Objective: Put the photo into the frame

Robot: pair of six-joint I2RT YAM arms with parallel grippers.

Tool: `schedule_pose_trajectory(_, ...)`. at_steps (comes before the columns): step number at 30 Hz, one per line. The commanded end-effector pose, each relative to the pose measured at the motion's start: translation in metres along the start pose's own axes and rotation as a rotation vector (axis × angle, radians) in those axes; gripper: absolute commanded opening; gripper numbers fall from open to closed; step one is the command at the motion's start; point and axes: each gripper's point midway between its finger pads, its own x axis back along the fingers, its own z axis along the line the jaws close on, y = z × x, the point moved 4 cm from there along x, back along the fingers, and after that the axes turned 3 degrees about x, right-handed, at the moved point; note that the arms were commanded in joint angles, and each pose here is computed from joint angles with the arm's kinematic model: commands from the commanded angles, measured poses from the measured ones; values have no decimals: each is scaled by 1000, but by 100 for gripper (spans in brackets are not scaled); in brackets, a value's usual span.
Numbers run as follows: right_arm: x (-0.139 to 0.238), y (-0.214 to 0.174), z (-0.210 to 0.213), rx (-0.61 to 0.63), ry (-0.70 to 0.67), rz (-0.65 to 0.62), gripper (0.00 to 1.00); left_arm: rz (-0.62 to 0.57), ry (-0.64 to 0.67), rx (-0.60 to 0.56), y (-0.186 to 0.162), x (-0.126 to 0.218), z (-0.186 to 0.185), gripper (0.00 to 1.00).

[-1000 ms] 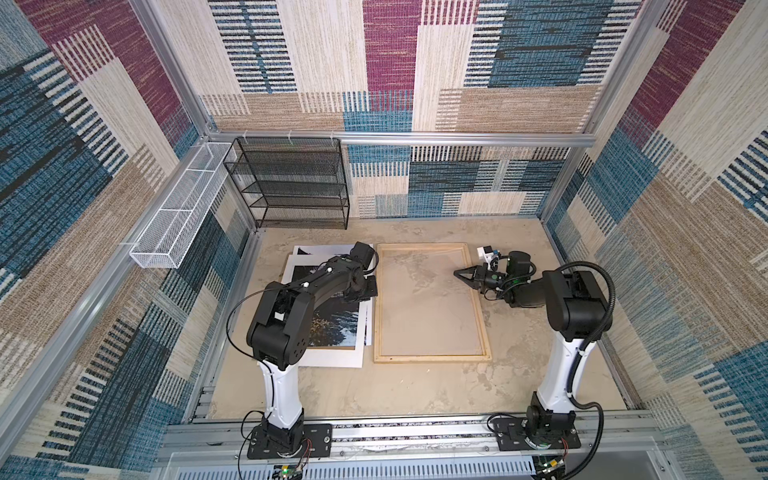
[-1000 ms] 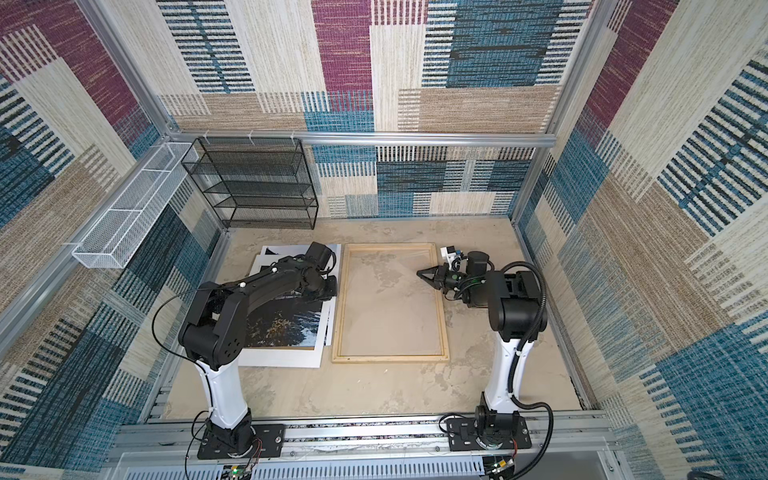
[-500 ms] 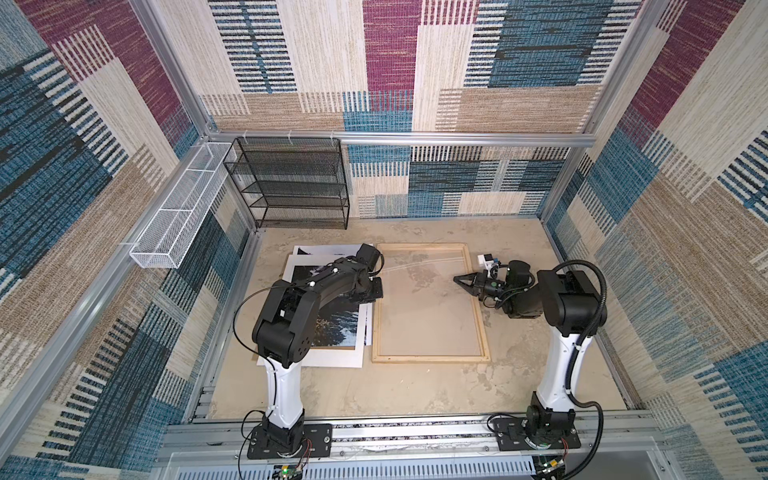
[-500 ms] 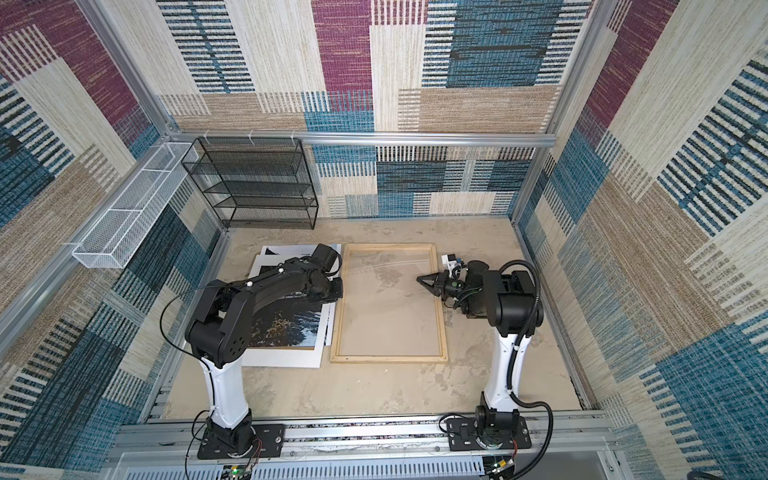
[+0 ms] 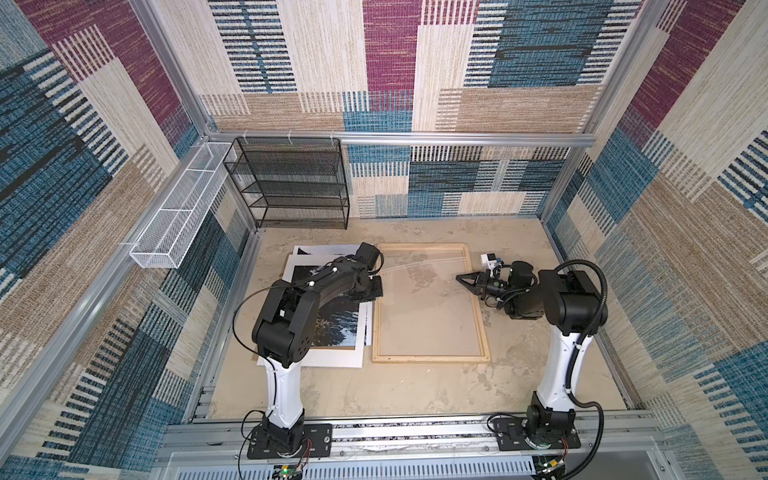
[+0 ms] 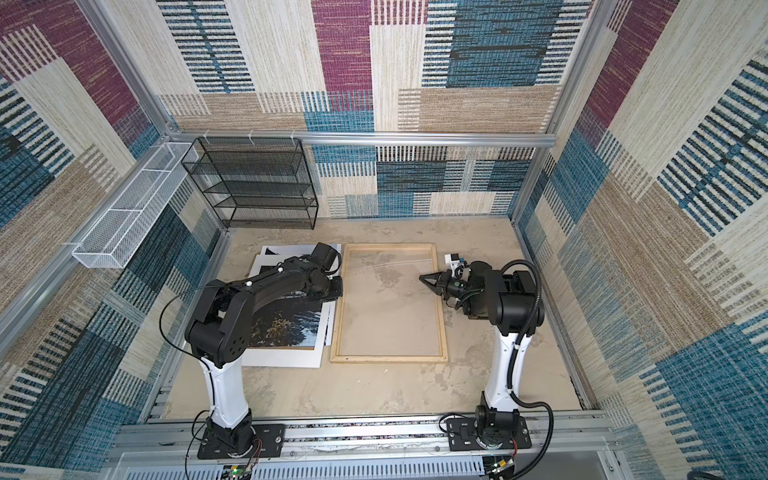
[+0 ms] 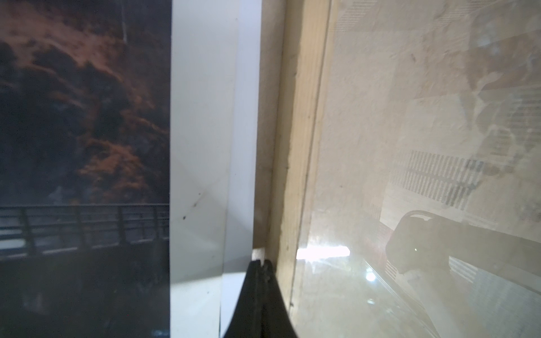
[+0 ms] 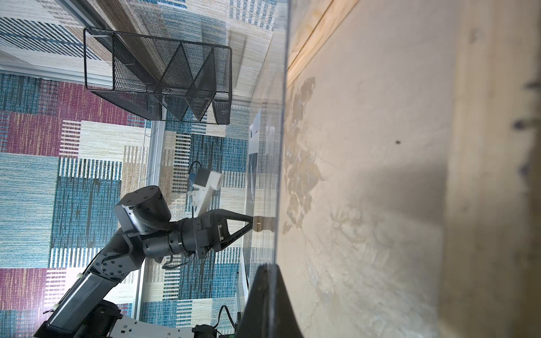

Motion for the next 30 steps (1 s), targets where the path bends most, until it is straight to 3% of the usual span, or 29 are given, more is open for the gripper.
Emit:
schedule_pose_trajectory(1,0,6,5,41,24,-7,0,7,-31,8,1,2,-5,3)
schedule_pose_trajectory(20,3,11,-1,27,21,8,0,28,-47,-22,0,-3,-12,4)
schedule_pose_trajectory(30,5,9,1,18,13,9,0,29,-45,-25,0,-4,-13,12)
